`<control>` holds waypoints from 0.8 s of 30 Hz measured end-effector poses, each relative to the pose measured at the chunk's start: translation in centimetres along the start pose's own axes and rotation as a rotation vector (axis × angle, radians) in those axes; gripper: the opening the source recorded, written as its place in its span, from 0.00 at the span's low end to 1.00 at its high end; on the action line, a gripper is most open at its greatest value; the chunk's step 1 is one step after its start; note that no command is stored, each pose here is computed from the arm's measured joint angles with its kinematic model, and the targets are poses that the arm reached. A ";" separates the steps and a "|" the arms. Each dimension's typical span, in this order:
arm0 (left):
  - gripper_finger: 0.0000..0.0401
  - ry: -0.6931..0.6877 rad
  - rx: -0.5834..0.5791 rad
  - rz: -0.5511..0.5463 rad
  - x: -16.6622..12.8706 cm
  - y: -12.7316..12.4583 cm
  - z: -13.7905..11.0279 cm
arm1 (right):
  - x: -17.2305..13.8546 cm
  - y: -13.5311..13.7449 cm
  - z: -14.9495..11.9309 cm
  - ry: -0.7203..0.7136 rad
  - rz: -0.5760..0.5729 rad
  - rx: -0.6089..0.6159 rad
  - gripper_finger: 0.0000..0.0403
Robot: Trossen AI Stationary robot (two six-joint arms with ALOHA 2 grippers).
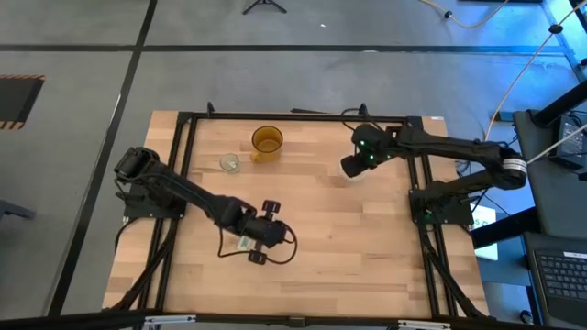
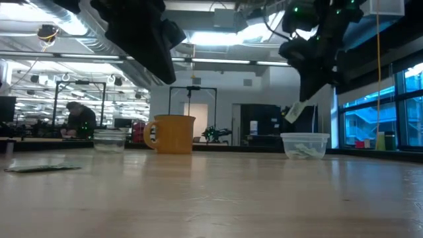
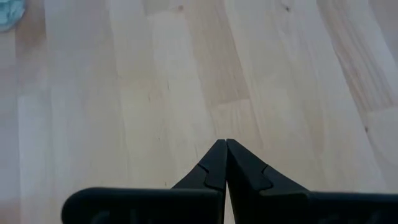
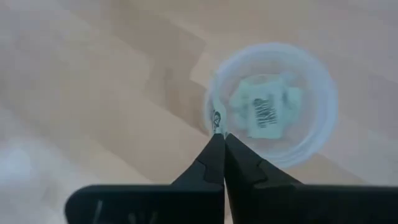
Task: Pick and place Stevia / Truvia into bins
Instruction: Put the stevia packet into the transparent container
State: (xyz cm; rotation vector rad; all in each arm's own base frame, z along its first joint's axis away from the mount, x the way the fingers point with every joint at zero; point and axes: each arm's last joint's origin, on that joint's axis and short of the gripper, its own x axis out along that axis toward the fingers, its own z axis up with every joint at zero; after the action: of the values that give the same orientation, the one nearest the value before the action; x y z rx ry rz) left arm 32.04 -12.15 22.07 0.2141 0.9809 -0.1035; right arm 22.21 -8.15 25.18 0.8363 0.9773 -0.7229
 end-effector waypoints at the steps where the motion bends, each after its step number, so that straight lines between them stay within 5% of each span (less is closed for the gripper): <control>1: 0.00 0.000 -0.003 0.002 0.0 0.1 0.0 | 0.2 -0.2 0.2 0.003 -0.011 0.008 0.00; 24: 0.00 -0.003 -0.010 0.008 0.1 0.4 0.1 | 5.1 -1.2 1.4 0.149 -0.139 -0.033 0.06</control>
State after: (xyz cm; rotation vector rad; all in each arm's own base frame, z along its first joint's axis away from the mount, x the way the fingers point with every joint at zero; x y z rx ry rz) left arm 32.19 -11.82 22.11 0.2090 0.9777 -0.0915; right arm 23.76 -10.76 20.62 0.8079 1.1872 -0.7689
